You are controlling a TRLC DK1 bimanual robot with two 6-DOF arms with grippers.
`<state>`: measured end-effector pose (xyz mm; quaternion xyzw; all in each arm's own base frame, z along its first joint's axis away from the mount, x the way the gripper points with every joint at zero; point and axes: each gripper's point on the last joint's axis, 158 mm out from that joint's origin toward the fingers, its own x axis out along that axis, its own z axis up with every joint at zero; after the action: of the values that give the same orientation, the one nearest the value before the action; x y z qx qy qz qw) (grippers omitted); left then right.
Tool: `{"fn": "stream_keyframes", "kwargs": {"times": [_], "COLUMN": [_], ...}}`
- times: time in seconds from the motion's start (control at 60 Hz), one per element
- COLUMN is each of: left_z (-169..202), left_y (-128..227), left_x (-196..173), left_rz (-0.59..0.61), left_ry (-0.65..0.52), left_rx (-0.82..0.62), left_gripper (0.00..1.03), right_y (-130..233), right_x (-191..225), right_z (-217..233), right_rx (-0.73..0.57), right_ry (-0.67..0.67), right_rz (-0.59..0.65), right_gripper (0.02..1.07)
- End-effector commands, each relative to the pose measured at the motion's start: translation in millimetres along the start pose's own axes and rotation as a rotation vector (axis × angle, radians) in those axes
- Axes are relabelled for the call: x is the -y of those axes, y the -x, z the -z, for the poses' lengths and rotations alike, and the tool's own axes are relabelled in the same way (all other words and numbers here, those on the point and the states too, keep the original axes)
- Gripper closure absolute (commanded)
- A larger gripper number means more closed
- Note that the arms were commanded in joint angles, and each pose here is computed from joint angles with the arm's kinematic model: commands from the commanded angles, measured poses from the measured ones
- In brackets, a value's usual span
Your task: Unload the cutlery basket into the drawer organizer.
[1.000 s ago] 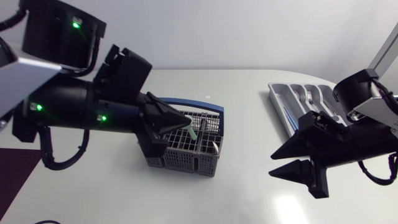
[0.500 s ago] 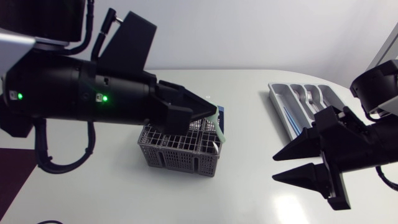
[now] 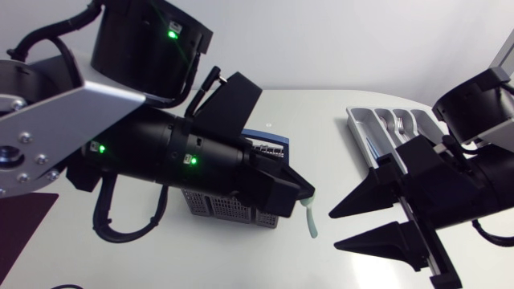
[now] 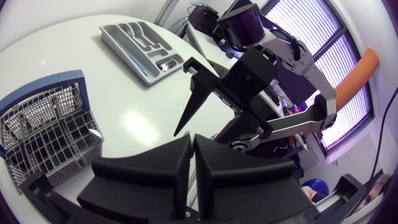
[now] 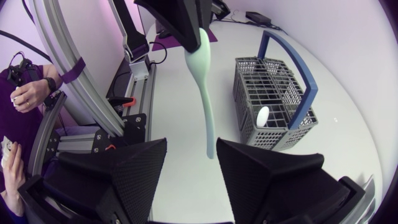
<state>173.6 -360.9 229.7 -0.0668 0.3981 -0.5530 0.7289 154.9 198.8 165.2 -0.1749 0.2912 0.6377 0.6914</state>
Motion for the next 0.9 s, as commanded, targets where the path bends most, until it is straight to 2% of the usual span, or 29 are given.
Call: {"fn": "stream_keyframes", "kwargs": {"times": [0.0,0.133,0.4,0.8,0.883], "left_z": [-1,0,4,9,10], "left_y": [-5,-6,-8,-7,-7], "left_x": [6,9,9,9,9], "left_rz": [0.022,0.036,0.049,0.054,0.054], "left_ry": [0.013,0.013,0.02,0.02,0.019], "left_rx": [-0.008,-0.015,-0.029,-0.039,-0.041], "left_gripper": [1.0,1.0,1.0,1.0,1.0], "right_y": [-7,-14,-24,-21,-20], "right_x": [-2,1,5,5,5], "right_z": [-5,-11,-17,-24,-25], "right_rx": [0.0,0.013,0.022,0.038,0.039], "right_ry": [-0.011,-0.008,0.0,0.015,0.012], "right_rz": [-0.033,-0.039,-0.051,-0.04,-0.039], "right_gripper": [0.5,0.53,0.66,1.01,1.02]}}
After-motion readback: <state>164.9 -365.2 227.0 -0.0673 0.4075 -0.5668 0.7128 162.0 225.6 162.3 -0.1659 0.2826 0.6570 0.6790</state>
